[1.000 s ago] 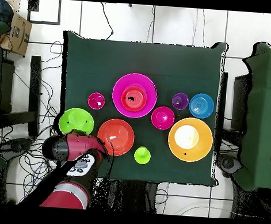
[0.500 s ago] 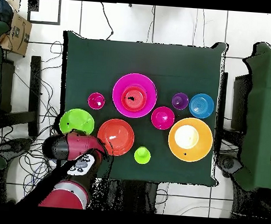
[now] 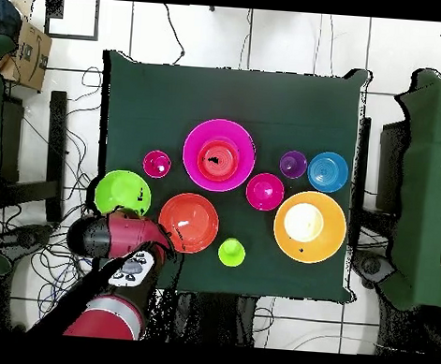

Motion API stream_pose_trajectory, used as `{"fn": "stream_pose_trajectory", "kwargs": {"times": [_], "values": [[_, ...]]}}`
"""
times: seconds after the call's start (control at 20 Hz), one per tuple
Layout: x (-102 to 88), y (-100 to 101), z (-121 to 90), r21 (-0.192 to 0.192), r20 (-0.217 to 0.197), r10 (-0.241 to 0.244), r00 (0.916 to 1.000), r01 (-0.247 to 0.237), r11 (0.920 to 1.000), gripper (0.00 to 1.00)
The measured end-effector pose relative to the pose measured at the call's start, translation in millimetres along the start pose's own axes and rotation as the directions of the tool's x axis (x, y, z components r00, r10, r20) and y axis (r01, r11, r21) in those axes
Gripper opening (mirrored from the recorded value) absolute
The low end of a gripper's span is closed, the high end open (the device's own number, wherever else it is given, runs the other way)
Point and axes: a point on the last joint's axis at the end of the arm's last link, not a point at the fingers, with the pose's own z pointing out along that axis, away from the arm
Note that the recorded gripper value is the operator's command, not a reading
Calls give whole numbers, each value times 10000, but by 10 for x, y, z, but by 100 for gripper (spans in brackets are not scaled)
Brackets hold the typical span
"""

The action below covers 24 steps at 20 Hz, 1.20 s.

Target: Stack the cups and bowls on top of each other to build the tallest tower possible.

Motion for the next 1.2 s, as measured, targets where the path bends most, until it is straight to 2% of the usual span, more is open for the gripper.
{"fn": "stream_pose_trajectory", "kwargs": {"times": [0.6, 0.85, 1.2], "values": [[-122, 75, -27, -210, 362, 138, 9992, -130, 9997, 100], [-198, 157, 90, -330, 689, 260, 9973, -238, 9992, 100], [-177, 281, 323, -365, 1068, 223, 9940, -185, 9992, 100]]}}
